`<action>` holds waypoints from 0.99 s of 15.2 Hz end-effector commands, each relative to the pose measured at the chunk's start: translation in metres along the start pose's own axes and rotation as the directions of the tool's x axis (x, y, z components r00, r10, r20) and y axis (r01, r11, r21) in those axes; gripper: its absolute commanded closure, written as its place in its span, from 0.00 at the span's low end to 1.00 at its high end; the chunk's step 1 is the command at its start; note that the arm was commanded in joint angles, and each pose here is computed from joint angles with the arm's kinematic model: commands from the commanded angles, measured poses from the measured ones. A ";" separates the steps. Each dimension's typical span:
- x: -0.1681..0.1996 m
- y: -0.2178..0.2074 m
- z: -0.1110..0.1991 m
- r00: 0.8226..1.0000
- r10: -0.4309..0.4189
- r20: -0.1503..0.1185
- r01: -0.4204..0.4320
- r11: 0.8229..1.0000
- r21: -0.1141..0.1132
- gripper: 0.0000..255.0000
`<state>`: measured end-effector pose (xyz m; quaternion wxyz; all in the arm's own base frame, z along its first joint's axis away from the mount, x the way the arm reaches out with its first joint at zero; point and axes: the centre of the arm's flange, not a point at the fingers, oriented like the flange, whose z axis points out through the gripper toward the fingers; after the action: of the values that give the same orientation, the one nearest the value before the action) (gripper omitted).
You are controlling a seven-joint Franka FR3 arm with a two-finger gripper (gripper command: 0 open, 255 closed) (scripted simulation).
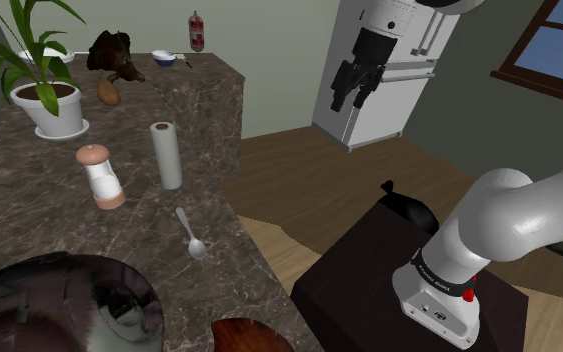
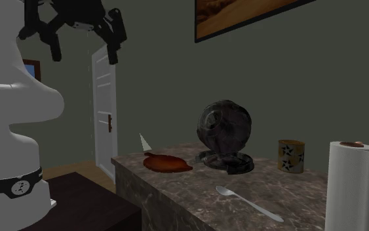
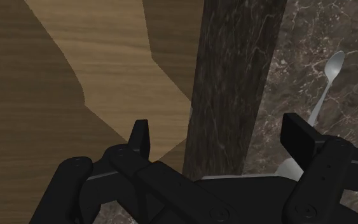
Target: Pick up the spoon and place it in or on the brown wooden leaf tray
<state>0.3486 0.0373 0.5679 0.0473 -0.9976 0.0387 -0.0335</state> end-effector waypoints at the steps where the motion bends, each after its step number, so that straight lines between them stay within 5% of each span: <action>1: 0.010 -0.018 0.018 1.000 0.008 0.010 -0.008 1.000 0.004 0.00; 15: 0.077 -0.132 0.149 0.995 0.055 0.083 -0.057 0.998 0.024 0.00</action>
<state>0.4404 0.1682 0.4477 0.0615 -0.9961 0.0624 0.0059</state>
